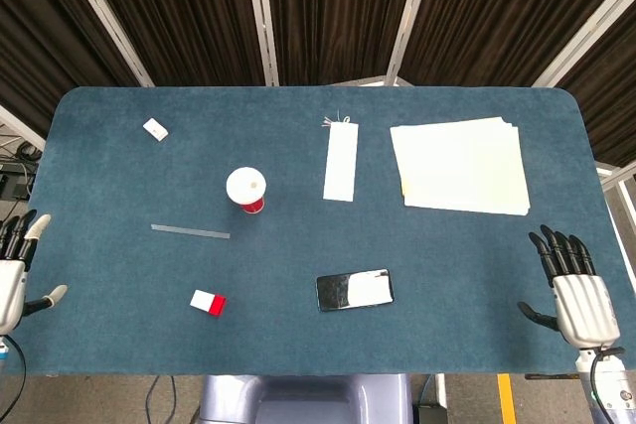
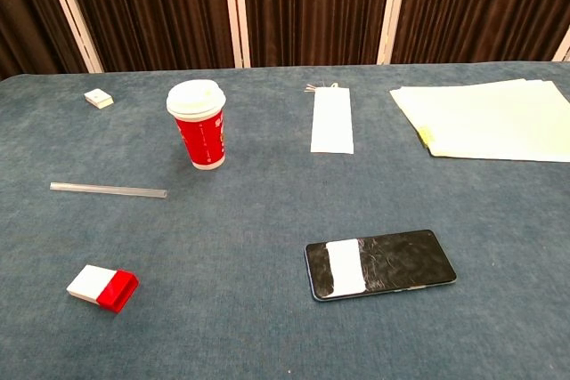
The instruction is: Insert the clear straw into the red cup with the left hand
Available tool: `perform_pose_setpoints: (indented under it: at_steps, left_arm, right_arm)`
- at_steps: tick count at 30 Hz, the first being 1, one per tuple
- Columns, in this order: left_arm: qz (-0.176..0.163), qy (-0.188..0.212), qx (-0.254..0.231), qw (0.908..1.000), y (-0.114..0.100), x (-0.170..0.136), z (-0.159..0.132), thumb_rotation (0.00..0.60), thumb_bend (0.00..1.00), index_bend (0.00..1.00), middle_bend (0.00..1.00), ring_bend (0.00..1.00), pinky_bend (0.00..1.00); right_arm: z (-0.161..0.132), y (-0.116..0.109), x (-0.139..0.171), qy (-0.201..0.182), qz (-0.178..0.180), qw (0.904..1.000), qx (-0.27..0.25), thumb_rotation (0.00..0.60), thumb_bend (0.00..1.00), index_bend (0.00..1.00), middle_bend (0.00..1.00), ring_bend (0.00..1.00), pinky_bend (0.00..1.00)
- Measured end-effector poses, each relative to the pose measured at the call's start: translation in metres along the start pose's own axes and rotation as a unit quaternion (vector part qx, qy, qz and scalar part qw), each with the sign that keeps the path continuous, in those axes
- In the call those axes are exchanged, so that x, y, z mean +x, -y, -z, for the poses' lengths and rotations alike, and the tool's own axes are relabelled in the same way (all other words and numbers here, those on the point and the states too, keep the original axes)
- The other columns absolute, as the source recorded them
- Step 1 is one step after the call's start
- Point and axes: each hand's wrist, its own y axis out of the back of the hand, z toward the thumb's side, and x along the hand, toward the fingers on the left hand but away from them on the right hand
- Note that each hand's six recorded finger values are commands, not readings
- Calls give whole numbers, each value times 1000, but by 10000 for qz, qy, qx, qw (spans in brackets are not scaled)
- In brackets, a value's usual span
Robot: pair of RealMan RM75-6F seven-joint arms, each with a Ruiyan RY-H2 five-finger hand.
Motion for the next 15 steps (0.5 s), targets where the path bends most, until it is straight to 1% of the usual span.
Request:
perform_pose_setpoints:
  at_steps: [8,15]
  left_arm:
    - [0,0,29,10000,0,-1,0,600,0,38,0,0,0]
    - [44,1,32,10000,1,-2,0,600,0,51,0,0,0]
  right_arm:
    - [2,-6,0,116,243,9996,-107,600,124,0,0,0,0]
    - [2,-5,1,113,216,9996,-105,600,125,0,0,0,0]
